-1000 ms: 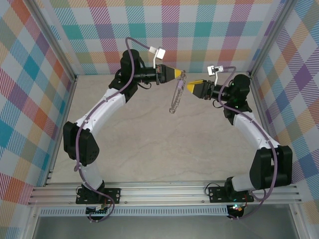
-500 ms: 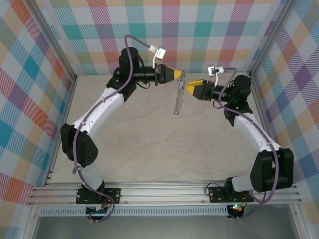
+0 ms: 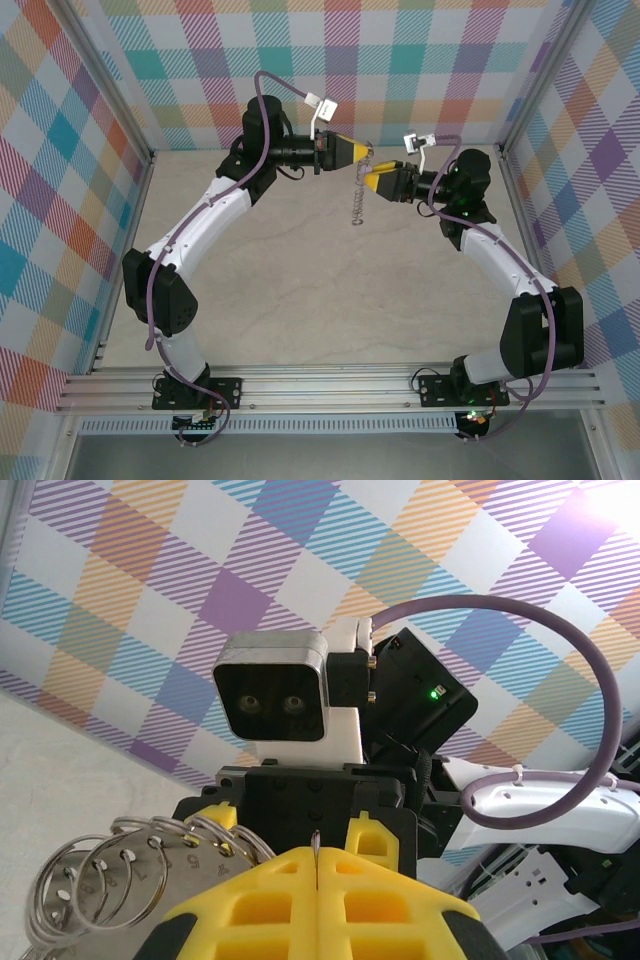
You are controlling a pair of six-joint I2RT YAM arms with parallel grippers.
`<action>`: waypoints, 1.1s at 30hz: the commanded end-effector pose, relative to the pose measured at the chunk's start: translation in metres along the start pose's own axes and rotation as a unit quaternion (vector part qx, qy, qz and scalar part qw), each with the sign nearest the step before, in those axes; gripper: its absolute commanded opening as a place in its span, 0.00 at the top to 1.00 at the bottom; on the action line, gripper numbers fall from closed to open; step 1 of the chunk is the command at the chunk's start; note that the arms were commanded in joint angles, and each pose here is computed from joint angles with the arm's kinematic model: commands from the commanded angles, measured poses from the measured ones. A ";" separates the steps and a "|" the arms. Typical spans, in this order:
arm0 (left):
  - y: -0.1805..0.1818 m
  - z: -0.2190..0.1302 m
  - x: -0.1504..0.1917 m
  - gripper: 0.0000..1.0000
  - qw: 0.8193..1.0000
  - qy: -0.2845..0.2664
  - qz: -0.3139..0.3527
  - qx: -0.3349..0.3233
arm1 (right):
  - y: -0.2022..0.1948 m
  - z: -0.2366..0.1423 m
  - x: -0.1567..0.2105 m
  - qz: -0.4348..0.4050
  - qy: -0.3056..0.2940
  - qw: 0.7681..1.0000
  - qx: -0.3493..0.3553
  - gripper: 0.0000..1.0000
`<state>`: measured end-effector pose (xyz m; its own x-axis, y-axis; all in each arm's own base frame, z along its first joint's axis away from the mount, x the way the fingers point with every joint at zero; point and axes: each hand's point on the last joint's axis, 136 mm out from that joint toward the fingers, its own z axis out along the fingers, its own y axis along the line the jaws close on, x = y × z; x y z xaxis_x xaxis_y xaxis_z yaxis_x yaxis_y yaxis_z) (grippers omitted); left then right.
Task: Put the keys on the keyring
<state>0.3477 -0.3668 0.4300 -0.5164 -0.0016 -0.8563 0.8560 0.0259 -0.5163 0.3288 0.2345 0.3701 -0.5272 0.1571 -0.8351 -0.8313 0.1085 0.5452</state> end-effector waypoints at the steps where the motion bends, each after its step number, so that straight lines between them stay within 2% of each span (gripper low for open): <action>1: -0.036 -0.002 -0.018 1.00 0.998 -0.011 0.049 0.028 | 0.012 0.005 -0.011 -0.031 -0.004 0.999 -0.017 0.56; 8: -0.034 -0.001 -0.016 1.00 0.998 -0.010 0.050 0.024 | 0.008 0.003 -0.004 -0.019 0.005 1.000 -0.004 0.87; 12: -0.033 -0.001 -0.015 1.00 0.998 -0.006 0.055 0.018 | 0.008 -0.002 0.001 -0.017 0.011 1.000 0.013 1.00; 24: -0.032 -0.002 -0.011 1.00 0.998 0.003 0.064 0.012 | 0.010 -0.021 0.003 -0.023 0.019 0.998 0.059 1.00; 33: -0.030 -0.002 -0.008 1.00 0.998 0.008 0.066 0.007 | 0.022 -0.024 -0.001 -0.032 0.031 0.998 0.046 1.00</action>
<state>0.3425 -0.3703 0.4163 -0.4993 0.0509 -0.8649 0.8663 0.0485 -0.4972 0.3175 0.2153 0.3645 -0.5316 0.1060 -0.8403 -0.8103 0.2251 0.5411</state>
